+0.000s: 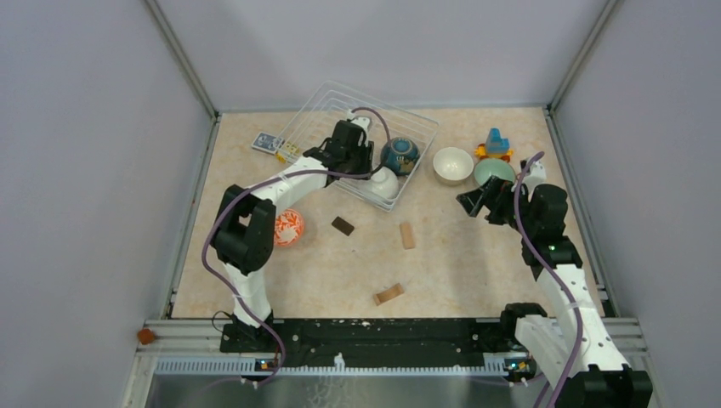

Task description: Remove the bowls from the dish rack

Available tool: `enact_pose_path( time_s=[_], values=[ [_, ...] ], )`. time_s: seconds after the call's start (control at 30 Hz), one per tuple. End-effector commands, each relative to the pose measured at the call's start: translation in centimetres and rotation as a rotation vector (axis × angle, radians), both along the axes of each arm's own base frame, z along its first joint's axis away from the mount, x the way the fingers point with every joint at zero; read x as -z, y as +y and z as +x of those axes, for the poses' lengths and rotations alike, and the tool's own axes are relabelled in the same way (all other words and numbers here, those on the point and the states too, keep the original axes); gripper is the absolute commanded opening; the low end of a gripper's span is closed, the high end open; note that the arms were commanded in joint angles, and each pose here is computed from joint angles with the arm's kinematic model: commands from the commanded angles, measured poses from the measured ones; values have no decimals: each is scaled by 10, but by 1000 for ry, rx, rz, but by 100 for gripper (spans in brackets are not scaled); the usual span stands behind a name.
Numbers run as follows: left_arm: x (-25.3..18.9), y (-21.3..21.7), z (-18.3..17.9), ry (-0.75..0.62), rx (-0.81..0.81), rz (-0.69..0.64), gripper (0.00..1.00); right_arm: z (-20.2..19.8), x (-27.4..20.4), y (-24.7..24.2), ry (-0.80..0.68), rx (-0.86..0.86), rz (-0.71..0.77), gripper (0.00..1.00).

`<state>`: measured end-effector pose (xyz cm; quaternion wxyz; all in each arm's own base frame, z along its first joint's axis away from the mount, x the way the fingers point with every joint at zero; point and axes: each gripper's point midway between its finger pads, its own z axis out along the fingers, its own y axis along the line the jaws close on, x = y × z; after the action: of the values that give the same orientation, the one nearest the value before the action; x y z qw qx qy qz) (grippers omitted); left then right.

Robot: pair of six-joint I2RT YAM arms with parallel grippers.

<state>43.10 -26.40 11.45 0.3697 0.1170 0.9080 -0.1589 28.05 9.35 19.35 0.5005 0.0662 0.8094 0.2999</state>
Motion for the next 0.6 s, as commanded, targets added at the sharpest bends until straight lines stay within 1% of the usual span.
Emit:
enact_pose_path(
  time_s=[0.0,0.13,0.3,0.47,0.57],
  values=[
    [-1,15,21,-27,-94,18,44,4,-24,1,-75,0,5,97],
    [-1,22,35,-46,-143,30,41,5,-27,-1,-83,21,8,97],
    [-3,27,55,-59,-164,51,41,4,-30,-1,-85,19,12,97],
    [-10,22,68,-68,-139,46,41,2,-34,-2,-89,24,11,97],
    [-23,14,67,-81,-96,16,42,0,-37,-1,-91,21,17,97]
  ],
)
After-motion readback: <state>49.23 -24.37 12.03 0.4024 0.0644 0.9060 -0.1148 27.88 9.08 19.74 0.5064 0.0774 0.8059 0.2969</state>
